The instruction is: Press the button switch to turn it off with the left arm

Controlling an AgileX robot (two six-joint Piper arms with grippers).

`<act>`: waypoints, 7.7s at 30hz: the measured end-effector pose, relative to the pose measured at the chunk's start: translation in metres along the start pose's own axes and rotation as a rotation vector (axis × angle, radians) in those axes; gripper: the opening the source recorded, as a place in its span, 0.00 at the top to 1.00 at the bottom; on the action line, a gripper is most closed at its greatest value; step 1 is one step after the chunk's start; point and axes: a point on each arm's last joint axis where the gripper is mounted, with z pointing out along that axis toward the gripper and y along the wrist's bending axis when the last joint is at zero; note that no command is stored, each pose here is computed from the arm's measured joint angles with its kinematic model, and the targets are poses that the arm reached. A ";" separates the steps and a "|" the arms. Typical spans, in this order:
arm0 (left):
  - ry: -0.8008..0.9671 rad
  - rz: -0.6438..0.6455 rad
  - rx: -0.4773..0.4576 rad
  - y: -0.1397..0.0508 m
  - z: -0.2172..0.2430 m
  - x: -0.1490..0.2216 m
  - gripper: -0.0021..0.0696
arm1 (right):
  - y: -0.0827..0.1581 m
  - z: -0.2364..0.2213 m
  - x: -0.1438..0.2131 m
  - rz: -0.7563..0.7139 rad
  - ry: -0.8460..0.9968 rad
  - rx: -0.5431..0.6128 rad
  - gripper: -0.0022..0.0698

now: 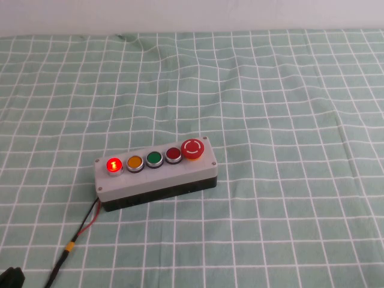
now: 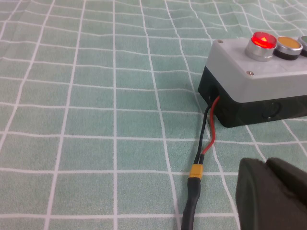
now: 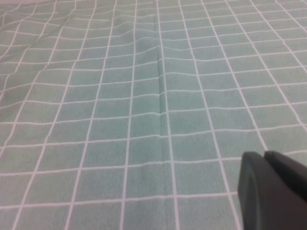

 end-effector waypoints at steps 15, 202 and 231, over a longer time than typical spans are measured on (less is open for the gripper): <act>0.000 0.000 0.000 0.000 0.000 0.000 0.98 | 0.000 0.000 0.000 0.000 0.000 0.000 0.99; -0.304 0.166 0.211 -0.025 -0.176 -0.178 0.98 | 0.000 0.000 0.000 0.000 0.000 0.000 0.99; -0.229 0.165 -0.106 -0.006 -0.051 -0.087 0.98 | 0.000 0.000 0.000 0.000 0.000 0.000 0.99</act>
